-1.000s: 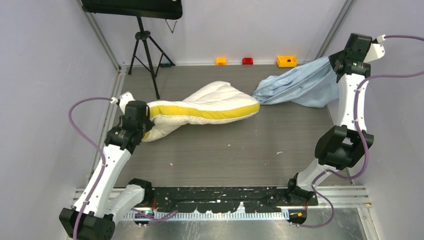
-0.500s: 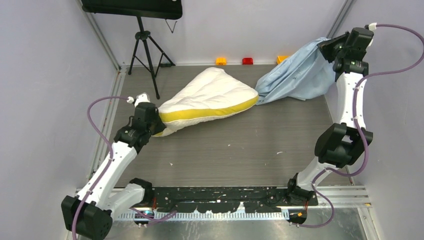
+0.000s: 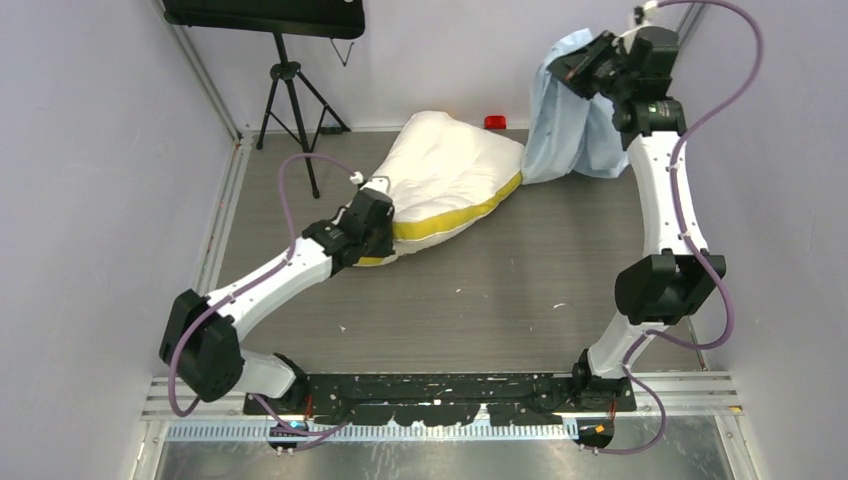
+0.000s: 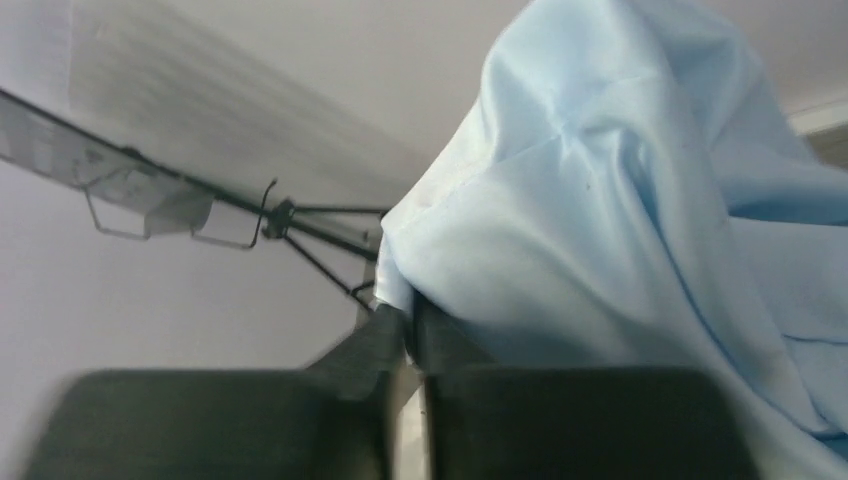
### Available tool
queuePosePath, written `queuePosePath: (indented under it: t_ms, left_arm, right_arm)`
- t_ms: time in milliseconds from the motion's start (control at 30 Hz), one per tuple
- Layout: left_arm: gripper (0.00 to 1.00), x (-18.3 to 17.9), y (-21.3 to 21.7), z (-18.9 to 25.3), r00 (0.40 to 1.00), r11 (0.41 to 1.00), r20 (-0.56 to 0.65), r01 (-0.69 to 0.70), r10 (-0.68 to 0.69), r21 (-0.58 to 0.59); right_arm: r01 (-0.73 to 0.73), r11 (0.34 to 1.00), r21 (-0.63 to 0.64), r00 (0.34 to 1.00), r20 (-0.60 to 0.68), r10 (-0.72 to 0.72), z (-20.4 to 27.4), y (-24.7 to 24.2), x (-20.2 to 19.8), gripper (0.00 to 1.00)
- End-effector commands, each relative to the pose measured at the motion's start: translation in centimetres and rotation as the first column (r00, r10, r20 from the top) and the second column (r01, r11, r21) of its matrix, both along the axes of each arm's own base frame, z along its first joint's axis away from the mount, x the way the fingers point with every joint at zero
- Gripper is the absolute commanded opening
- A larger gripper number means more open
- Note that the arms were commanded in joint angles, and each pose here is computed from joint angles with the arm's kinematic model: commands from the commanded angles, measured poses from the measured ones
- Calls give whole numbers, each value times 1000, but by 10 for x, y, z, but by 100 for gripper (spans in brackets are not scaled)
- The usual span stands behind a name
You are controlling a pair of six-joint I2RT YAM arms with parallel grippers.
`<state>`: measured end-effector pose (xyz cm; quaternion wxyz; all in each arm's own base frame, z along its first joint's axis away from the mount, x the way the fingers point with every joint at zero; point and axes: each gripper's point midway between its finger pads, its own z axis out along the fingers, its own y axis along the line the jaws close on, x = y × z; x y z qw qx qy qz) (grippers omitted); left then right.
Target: Remove the pillowcase from the pillow
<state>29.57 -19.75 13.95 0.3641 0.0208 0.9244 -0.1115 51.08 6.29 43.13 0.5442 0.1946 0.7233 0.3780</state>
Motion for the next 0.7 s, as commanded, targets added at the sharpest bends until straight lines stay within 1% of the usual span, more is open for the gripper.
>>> queuePosePath:
  t_ms: [0, 67, 100, 133, 167, 300, 333, 400, 467, 500, 533, 567, 600, 633, 667]
  left_arm:
    - [27, 11, -31, 35, 984, 989, 100, 144, -146, 29]
    - [59, 3, -28, 41, 984, 987, 82, 159, -161, 37]
    - [68, 1, -24, 44, 985, 987, 79, 153, -156, 45]
    - [75, -3, -20, 48, 985, 988, 79, 149, -153, 50]
    - [80, -7, -14, 51, 986, 988, 81, 143, -148, 62]
    - [95, -18, 14, 80, 982, 995, 166, 78, -88, 68]
    - [97, -21, 21, 87, 980, 996, 186, 63, -74, 65]
    - [100, -27, 33, 100, 971, 997, 231, 45, -57, 60]
    - [100, -31, 46, 112, 960, 998, 278, 9, -24, 54]
    - [100, -32, 52, 115, 955, 999, 297, -9, -7, 53]
    - [100, -34, 57, 118, 949, 999, 315, -22, 5, 50]
    - [100, -34, 61, 121, 943, 999, 332, -35, 19, 42]
    - [100, -34, 65, 123, 938, 998, 346, -50, 35, 35]
    - [100, -33, 69, 123, 932, 997, 358, -67, 52, 27]
    - [100, -31, 72, 122, 928, 996, 367, -83, 69, 21]
  right_arm:
    - [-125, 989, -76, 990, 50, 129, 15, 30, -20, 41]
    - [-82, 991, -106, 996, 18, 84, 10, 22, -29, 82]
    - [-51, 990, -129, 999, 9, 53, 8, 16, -34, 85]
    - [-24, 988, -151, 1000, 7, 25, 8, 11, -40, 86]
    - [-1, 985, -171, 1000, 4, 2, 6, 6, -47, 87]
    - [74, 970, -233, 997, 26, -70, 5, -9, -79, 88]
    - [87, 964, -250, 996, 29, -82, 1, -11, -86, 88]
    - [119, 949, -292, 993, 53, -108, -4, -18, -104, 88]
    - [153, 936, -318, 988, 83, -133, -11, -24, -121, 88]
    - [163, 932, -323, 985, 98, -138, -18, -25, -129, 87]
    - [162, 930, -330, 986, 94, -138, -37, -25, -135, 86]
    - [186, 927, -325, 978, 155, -142, -32, -26, -147, 85]
    - [195, 925, -325, 976, 159, -150, -46, -27, -150, 85]
    - [223, 922, -315, 964, 210, -161, -43, -29, -162, 84]
    - [239, 920, -311, 959, 222, -174, -50, -31, -167, 83]
